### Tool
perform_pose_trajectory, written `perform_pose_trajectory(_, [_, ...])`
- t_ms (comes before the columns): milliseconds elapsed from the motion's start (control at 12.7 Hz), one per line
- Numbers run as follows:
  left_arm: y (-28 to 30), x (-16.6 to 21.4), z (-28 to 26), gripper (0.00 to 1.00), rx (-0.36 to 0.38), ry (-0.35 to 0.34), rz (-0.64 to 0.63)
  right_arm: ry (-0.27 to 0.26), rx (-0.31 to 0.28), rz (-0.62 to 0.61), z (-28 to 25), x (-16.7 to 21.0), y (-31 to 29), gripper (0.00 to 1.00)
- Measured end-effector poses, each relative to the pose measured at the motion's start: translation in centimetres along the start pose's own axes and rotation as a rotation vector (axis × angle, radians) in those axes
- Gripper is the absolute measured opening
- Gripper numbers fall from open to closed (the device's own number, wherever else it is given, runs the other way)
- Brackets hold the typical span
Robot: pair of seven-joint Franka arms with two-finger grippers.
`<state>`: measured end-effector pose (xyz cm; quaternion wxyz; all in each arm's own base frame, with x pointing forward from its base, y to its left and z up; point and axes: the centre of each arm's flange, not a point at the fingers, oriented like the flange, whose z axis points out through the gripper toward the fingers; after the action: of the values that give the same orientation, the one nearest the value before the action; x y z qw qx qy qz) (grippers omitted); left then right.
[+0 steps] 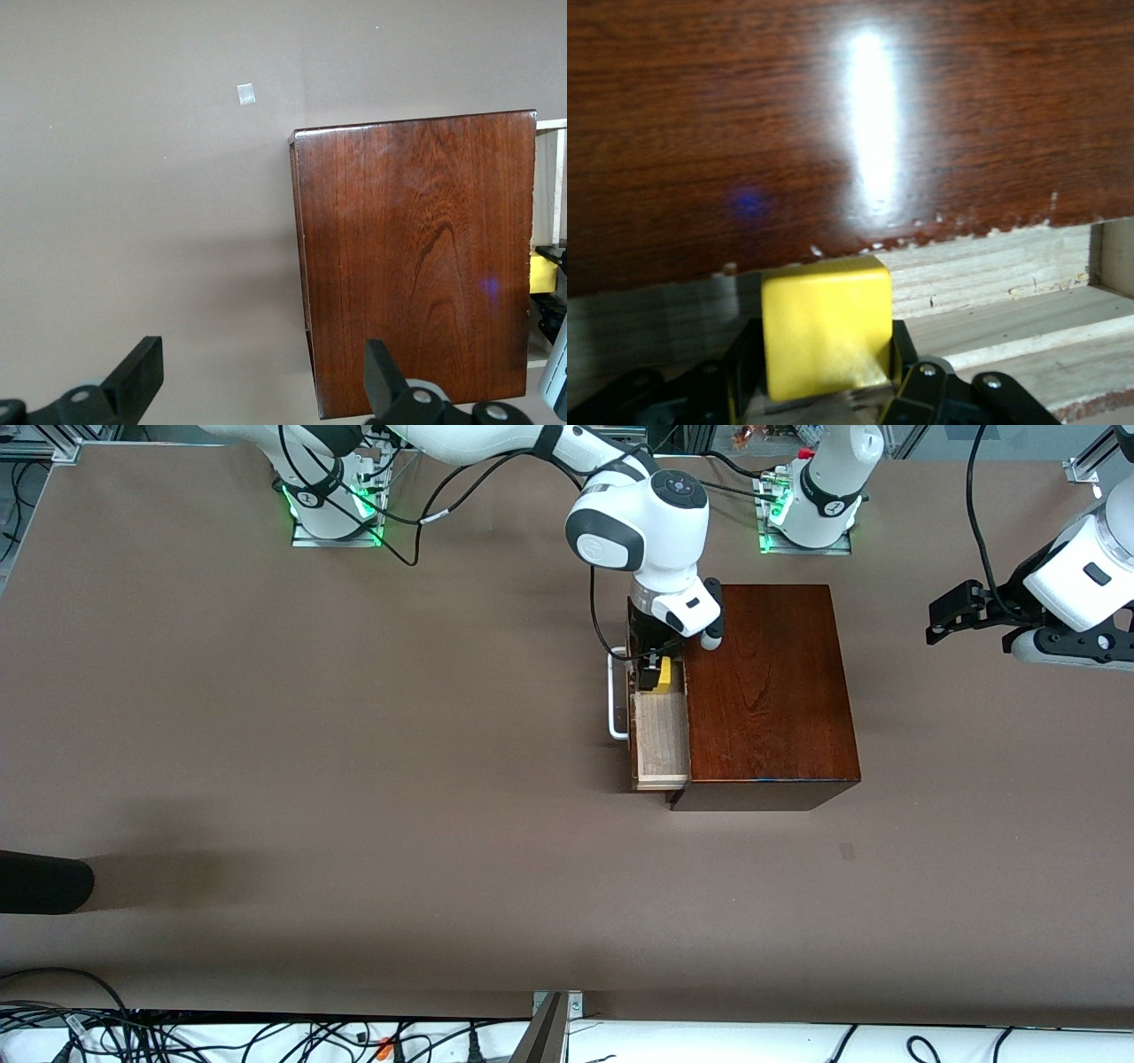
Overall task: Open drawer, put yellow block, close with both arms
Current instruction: 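Lower the cube into the drawer and open the right gripper, then raise the right gripper away while the left gripper reaches the drawer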
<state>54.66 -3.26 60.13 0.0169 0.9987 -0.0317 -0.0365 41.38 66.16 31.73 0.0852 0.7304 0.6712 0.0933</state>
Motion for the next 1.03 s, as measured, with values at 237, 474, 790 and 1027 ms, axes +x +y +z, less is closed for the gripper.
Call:
perform_pose_trajectory(237, [0.0, 0.0, 0.0, 1.00, 0.000, 0.000, 0.002, -0.019, 0.006, 0.012, -0.5, -0.3, 0.4, 0.99])
perform_pose_trajectory(474, [0.0, 0.0, 0.0, 1.00, 0.000, 0.000, 0.004, 0.010, 0.038, 0.080, -5.7, -0.1, 1.8, 1.00])
perform_pose_trajectory(790, [0.0, 0.0, 0.0, 1.00, 0.000, 0.000, 0.005, 0.108, 0.060, 0.182, -15.4, -1.2, 4.0, 1.00])
perform_pose_trajectory(1027, [0.2, 0.0, 0.0, 1.00, 0.000, -0.001, 0.009, 0.101, 0.074, 0.312, -19.0, -6.5, 10.6, 1.00])
